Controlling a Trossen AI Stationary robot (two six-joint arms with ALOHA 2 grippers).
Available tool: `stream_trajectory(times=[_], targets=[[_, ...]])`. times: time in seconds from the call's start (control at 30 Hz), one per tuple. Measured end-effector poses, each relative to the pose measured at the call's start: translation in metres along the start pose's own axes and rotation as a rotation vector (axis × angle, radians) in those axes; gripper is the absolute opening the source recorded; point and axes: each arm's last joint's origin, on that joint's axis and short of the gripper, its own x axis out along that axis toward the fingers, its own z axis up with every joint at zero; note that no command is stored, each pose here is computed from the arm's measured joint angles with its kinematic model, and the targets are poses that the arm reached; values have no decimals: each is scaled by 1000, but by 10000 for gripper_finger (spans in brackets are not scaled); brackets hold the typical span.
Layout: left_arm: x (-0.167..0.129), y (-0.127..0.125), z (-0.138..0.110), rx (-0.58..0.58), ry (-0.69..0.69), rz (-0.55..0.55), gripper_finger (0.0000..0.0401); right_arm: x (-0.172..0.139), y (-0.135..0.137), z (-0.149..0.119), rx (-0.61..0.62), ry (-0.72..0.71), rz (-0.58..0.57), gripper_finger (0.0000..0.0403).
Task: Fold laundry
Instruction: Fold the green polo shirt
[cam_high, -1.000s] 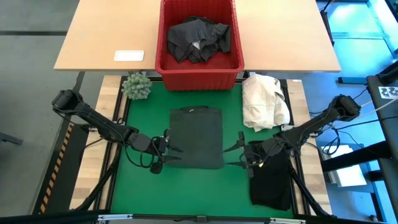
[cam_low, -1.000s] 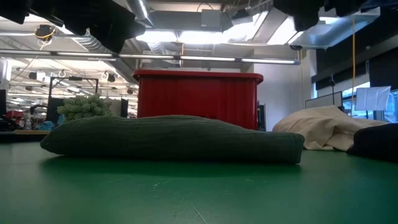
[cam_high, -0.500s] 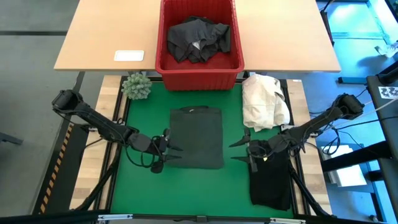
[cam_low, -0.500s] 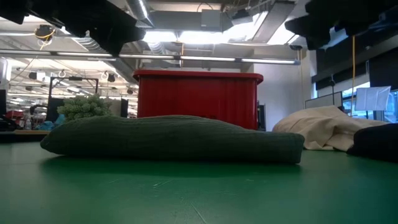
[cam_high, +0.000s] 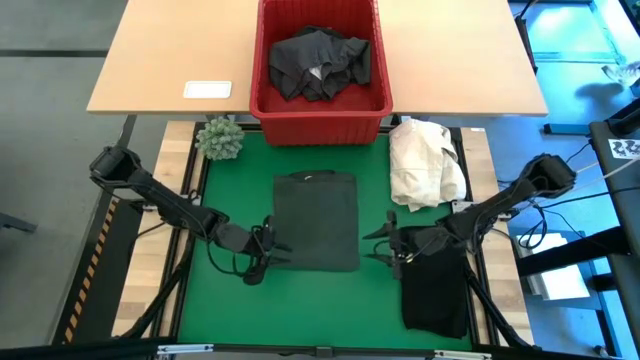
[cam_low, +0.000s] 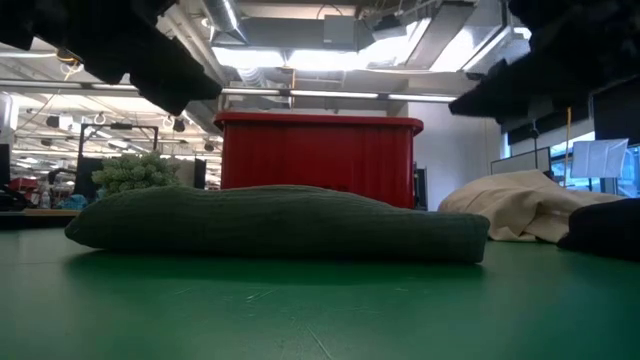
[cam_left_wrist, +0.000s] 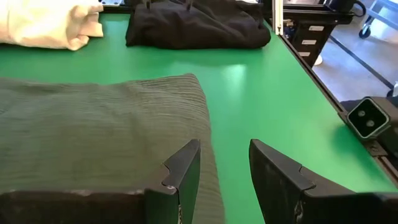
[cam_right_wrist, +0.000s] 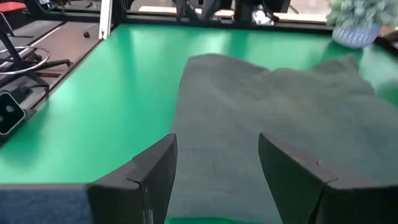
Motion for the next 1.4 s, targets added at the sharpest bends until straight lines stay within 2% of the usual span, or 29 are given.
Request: stream_trajectory(times=[0.27, 0.43, 0.6, 0.87, 1.0, 1.17, 1.4], targets=[[0, 0, 0, -12, 2, -7, 131, 6, 2, -4, 1, -3, -9, 225], [0, 0, 0, 13, 2, -8, 131, 6, 3, 1, 7, -53, -2, 225], [0, -2, 0, 11, 16, -67, 131, 6, 3, 3, -5, -73, 2, 225], [0, -1, 0, 8, 10, -42, 131, 6, 3, 8, 18, -116, 7, 225], [0, -1, 0, 12, 16, -64, 131, 6, 3, 7, 10, -106, 6, 225], [0, -2, -4, 20, 60, -95, 132, 6, 5, 6, 7, -100, 69, 225], [0, -2, -6, -27, 84, -115, 164, 6, 5, 6, -1, -99, 60, 225]])
